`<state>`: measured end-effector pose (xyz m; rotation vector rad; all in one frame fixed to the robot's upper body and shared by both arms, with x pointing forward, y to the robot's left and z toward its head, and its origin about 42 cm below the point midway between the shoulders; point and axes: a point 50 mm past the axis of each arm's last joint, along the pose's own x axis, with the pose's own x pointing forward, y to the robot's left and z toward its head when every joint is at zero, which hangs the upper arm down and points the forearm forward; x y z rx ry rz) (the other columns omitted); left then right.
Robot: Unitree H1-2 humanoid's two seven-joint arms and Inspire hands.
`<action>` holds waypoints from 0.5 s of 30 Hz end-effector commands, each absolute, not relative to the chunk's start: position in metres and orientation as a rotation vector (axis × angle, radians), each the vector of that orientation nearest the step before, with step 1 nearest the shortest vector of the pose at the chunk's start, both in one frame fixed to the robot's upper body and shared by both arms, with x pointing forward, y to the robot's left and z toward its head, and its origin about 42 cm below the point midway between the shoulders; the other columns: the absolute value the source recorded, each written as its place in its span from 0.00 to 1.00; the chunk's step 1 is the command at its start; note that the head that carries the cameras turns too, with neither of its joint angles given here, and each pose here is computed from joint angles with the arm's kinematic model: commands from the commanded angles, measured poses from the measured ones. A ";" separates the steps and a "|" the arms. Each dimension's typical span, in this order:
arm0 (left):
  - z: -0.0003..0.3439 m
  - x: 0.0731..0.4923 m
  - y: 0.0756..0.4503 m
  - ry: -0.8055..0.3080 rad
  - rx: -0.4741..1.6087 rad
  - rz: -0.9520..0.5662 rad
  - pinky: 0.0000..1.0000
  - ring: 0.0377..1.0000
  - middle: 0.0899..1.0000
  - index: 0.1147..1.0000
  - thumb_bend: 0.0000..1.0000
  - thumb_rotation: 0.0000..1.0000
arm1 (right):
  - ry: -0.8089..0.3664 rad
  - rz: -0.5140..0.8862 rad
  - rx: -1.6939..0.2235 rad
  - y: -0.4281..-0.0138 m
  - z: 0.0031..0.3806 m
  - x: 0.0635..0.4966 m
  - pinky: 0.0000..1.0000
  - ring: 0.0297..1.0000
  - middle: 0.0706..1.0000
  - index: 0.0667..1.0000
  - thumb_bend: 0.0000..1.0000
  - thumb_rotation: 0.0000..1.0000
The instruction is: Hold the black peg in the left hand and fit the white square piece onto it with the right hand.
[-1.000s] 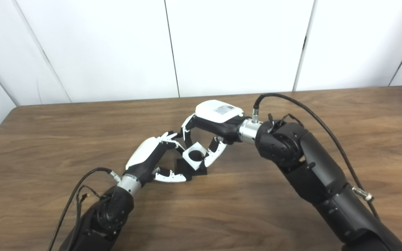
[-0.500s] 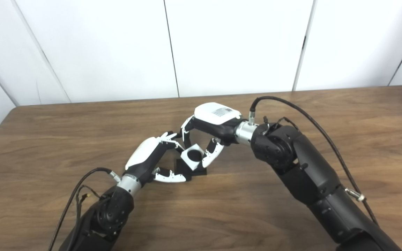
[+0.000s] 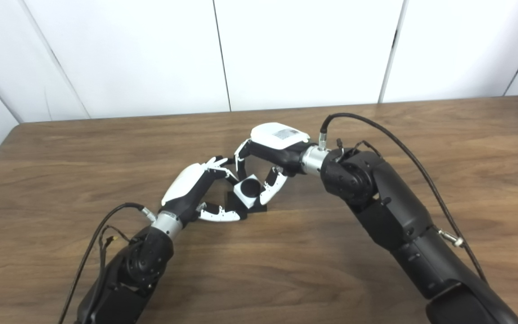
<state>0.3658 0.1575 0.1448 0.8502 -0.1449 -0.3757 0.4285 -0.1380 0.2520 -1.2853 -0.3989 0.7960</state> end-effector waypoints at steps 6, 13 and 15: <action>0.146 0.367 0.162 -0.144 0.894 -0.381 1.00 1.00 0.93 0.43 0.52 0.08 | -0.314 0.769 -1.403 -0.143 0.282 0.436 0.90 0.94 0.93 0.97 0.99 0.48; 0.147 0.368 0.162 -0.149 0.900 -0.380 1.00 1.00 0.93 0.43 0.52 0.08 | -0.291 0.749 -1.399 -0.151 0.284 0.438 0.89 0.95 0.97 1.00 1.00 0.47; 0.147 0.368 0.162 -0.148 0.898 -0.380 1.00 1.00 0.93 0.43 0.52 0.08 | -0.287 0.742 -1.399 -0.154 0.285 0.439 0.88 0.95 0.97 1.00 1.00 0.46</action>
